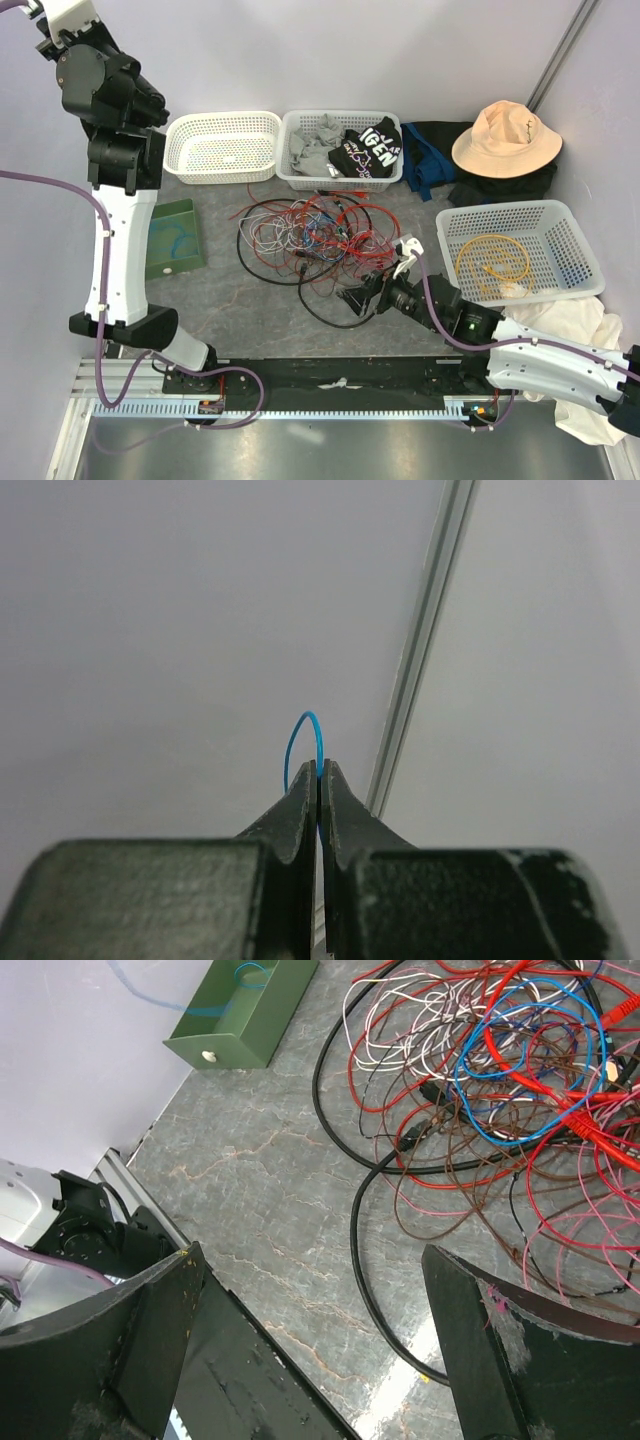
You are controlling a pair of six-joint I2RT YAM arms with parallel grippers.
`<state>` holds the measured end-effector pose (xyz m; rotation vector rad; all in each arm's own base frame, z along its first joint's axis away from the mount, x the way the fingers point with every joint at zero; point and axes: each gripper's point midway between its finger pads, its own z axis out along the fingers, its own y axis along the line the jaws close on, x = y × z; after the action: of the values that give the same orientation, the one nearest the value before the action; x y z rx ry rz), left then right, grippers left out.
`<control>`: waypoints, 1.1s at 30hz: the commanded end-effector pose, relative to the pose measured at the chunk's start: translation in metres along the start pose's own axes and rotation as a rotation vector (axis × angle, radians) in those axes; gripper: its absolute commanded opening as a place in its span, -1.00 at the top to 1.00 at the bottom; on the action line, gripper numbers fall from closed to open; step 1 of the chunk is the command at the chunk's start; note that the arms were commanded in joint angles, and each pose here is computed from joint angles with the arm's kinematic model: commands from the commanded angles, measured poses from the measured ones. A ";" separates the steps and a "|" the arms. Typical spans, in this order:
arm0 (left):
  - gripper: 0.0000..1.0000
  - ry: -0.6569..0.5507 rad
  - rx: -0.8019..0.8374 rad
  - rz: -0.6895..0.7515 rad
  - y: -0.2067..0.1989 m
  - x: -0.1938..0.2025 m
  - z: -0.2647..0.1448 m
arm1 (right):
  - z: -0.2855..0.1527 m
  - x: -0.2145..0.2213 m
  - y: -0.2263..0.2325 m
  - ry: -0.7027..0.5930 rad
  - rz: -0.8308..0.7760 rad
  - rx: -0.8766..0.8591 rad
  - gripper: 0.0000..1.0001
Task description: Untangle the cables
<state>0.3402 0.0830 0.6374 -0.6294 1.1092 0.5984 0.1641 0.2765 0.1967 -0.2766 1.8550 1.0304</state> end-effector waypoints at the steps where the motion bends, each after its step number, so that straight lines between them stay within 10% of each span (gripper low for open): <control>1: 0.97 -0.025 -0.084 0.001 0.022 -0.008 0.008 | -0.005 0.004 -0.007 -0.011 0.027 0.013 -0.96; 24: 0.97 0.175 -0.311 -0.042 0.081 0.103 -0.026 | -0.005 0.032 -0.021 0.054 0.013 0.027 -0.96; 33: 0.96 0.372 -0.182 -0.080 0.083 0.222 -0.076 | -0.001 0.043 -0.016 0.097 0.037 -0.001 -0.96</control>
<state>0.2917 0.1215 0.4443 -0.9024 1.3327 0.6493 0.1530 0.2693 0.1446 -0.3096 1.9768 0.9948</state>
